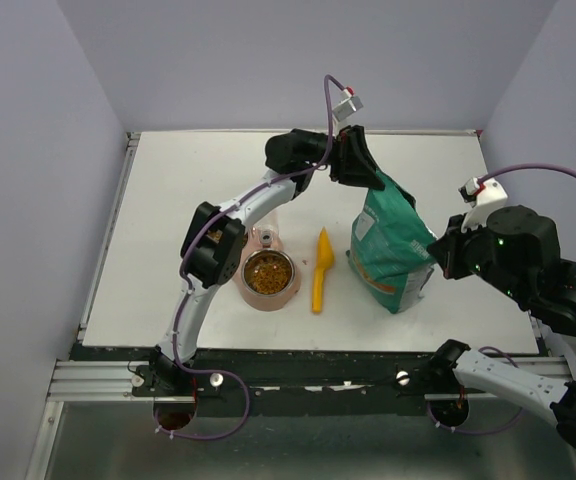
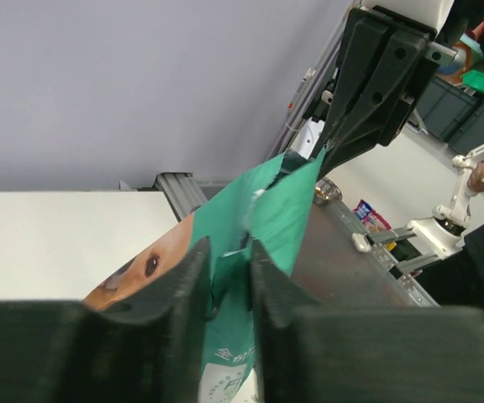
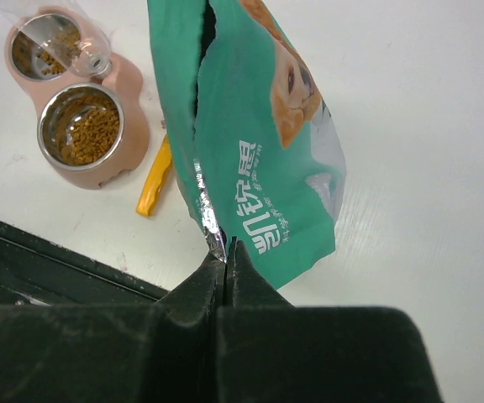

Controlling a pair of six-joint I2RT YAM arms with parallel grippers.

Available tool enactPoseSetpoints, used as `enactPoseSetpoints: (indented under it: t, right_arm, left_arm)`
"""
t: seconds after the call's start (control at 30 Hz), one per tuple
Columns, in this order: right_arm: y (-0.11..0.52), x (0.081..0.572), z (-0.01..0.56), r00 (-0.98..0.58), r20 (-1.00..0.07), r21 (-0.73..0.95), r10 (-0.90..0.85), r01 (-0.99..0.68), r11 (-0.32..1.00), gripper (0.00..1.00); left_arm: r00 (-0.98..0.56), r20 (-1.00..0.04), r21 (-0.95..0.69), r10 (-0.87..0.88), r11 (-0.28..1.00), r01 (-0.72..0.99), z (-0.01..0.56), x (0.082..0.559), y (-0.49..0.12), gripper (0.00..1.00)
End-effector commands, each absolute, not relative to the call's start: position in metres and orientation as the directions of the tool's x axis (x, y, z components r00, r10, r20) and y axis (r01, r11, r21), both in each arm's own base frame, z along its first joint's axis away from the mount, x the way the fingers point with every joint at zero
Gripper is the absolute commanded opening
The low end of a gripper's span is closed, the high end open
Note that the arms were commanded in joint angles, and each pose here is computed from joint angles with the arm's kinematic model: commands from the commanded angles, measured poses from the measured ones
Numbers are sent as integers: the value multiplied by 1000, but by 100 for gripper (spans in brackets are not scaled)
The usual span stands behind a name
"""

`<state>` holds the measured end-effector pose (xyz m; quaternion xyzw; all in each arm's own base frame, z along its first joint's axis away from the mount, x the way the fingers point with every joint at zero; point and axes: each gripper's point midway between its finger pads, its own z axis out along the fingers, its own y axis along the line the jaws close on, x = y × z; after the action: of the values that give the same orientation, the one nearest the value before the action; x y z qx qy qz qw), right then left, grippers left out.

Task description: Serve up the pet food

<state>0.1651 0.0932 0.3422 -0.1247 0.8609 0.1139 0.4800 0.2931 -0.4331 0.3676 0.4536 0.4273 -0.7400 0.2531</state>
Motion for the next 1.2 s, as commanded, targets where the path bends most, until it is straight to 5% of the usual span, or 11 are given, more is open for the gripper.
enactPoseSetpoints:
  t: [0.0,0.1,0.27,0.5,0.6,0.7,0.77,1.03,1.1,1.17]
  right_arm:
    - [86,162,347,-488,-866,63,-106,-317,946,0]
    - [60,163,354,-456,-889,51,-45,-198,979,0]
    - [39,152,364,-379,-925,82,16,-159,984,0]
    - [81,161,352,-472,-875,53,-105,-309,949,1]
    - [91,179,355,-523,-837,-4,-162,-290,957,33]
    - [94,199,368,-504,-845,-55,-178,-248,967,56]
    - [97,206,373,-491,-847,-79,-201,-258,963,63]
    - [114,221,361,-497,-805,-163,-325,-341,926,61]
    - [115,222,359,-493,-796,-183,-352,-357,916,53]
    - [112,223,355,-497,-783,-206,-373,-358,911,28]
  left_arm:
    - [-371,-929,-320,13,-532,784,356,289,-433,16]
    - [-375,-922,-281,-95,-502,818,373,300,-429,0]
    - [-335,-898,-209,-285,-392,896,401,326,-413,0]
    - [-333,-907,-193,-259,-446,874,425,308,-412,0]
    - [-361,-901,-226,-240,-452,863,417,298,-415,0]
    - [-379,-898,-257,-221,-436,862,408,291,-417,0]
    - [-377,-903,-265,-206,-424,866,404,287,-419,0]
    - [-385,-900,-283,-206,-395,874,413,284,-422,0]
    - [-389,-899,-287,-203,-397,872,413,284,-422,1]
    - [-384,-903,-283,-193,-404,870,413,282,-420,13]
